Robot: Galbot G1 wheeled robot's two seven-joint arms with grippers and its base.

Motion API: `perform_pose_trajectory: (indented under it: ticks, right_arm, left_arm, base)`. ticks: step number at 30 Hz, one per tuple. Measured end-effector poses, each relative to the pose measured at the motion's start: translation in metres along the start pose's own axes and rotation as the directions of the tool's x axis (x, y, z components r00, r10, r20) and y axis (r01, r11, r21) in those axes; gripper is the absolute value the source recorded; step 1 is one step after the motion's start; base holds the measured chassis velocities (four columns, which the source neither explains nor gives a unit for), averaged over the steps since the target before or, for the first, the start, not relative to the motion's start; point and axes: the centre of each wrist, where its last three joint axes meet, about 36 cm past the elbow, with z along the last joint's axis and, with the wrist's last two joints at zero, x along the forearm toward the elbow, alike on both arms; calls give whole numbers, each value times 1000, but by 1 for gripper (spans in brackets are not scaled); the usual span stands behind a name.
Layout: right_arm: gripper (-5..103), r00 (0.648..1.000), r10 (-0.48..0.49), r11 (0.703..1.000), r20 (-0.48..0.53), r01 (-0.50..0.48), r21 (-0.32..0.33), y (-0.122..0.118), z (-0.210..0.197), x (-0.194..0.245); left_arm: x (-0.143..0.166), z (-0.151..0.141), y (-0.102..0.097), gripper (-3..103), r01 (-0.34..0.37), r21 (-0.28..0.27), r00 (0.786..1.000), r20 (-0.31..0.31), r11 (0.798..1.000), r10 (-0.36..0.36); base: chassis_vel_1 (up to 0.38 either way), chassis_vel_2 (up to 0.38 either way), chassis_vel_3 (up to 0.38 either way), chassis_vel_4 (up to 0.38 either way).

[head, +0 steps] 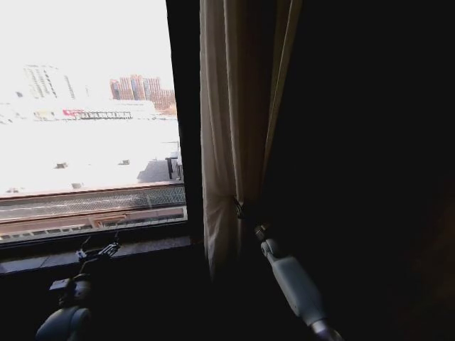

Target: Open the curtains by pulling them apart, changing their state from closed to fully open.

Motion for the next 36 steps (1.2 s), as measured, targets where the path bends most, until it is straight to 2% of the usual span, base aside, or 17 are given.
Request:
perform_pose_trajectory:
  ticks: [3, 6, 9, 12, 14, 17, 18, 19, 20, 23, 24, 25, 26, 28, 31, 33, 36]
  right_arm:
    - [0, 1000, 13, 1000, -13, -13, 4, -6, 3, -8]
    - [0, 992, 104, 995, -68, -103, 17, -26, 10, -17]
    - [0, 984, 152, 988, -94, -150, 28, -36, 9, -16]
    - [0, 945, 293, 955, -144, -283, 87, -58, 7, -9]
    - [0, 939, 310, 950, -148, -298, 94, -61, 6, -7]
    - [0, 880, 440, 895, -181, -413, 170, -93, 5, 14]
    - [0, 867, 463, 883, -185, -432, 184, -100, 5, 18]
    - [0, 867, 463, 883, -185, -432, 184, -100, 5, 18]
    - [0, 850, 490, 867, -192, -455, 202, -108, 4, 24]
    - [0, 770, 606, 789, -199, -548, 280, -137, -1, 47]
    - [0, 756, 623, 775, -200, -560, 293, -142, -2, 51]
    - [0, 756, 623, 775, -200, -560, 293, -142, -2, 51]
    - [0, 738, 644, 757, -201, -576, 309, -148, -3, 56]
    - [0, 678, 708, 696, -197, -622, 358, -165, -7, 72]
    - [0, 655, 730, 673, -195, -637, 375, -171, -9, 79]
    - [0, 619, 763, 633, -186, -655, 413, -182, -11, 93]
    - [0, 607, 774, 618, -180, -661, 426, -184, -12, 97]
  left_arm:
    - [0, 0, 0, 100, 0, 0, 1000, 0, 1000, 0]
    - [0, 0, 0, 100, 0, 0, 1000, 0, 1000, 0]
    - [0, 0, 0, 100, 0, 0, 1000, 0, 1000, 0]
    - [0, 0, 0, 100, 0, 0, 1000, 0, 1000, 0]
    - [0, 0, 0, 100, 0, 0, 1000, 0, 1000, 0]
    - [0, 0, 0, 100, 0, 0, 1000, 0, 1000, 0]
    - [0, 0, 0, 100, 0, 0, 1000, 0, 1000, 0]
    - [0, 0, 0, 100, 0, 0, 1000, 0, 1000, 0]
    - [0, 0, 0, 100, 0, 0, 1000, 0, 1000, 0]
    - [0, 0, 0, 100, 0, 0, 1000, 0, 1000, 0]
    - [0, 0, 0, 100, 0, 0, 1000, 0, 1000, 0]
    - [0, 0, 0, 100, 0, 0, 1000, 0, 1000, 0]
    - [0, 0, 0, 100, 0, 0, 1000, 0, 1000, 0]
    - [0, 0, 0, 100, 0, 0, 1000, 0, 1000, 0]
    - [0, 0, 0, 100, 0, 0, 1000, 0, 1000, 0]
    - [0, 0, 0, 100, 0, 0, 1000, 0, 1000, 0]
    - [0, 0, 0, 100, 0, 0, 1000, 0, 1000, 0]
  base:
    - [0, 0, 0, 0]
    - [0, 0, 0, 0]
    - [0, 0, 0, 0]
    - [0, 0, 0, 0]
    - [0, 0, 0, 0]
    - [0, 0, 0, 0]
    - [0, 0, 0, 0]
    - [0, 0, 0, 0]
    - [0, 0, 0, 0]
    - [0, 0, 0, 0]
    - [0, 0, 0, 0]
    - [0, 0, 0, 0]
    - [0, 0, 0, 0]
    - [0, 0, 0, 0]
    - [0, 0, 0, 0]
    - [0, 0, 0, 0]
    - [0, 0, 0, 0]
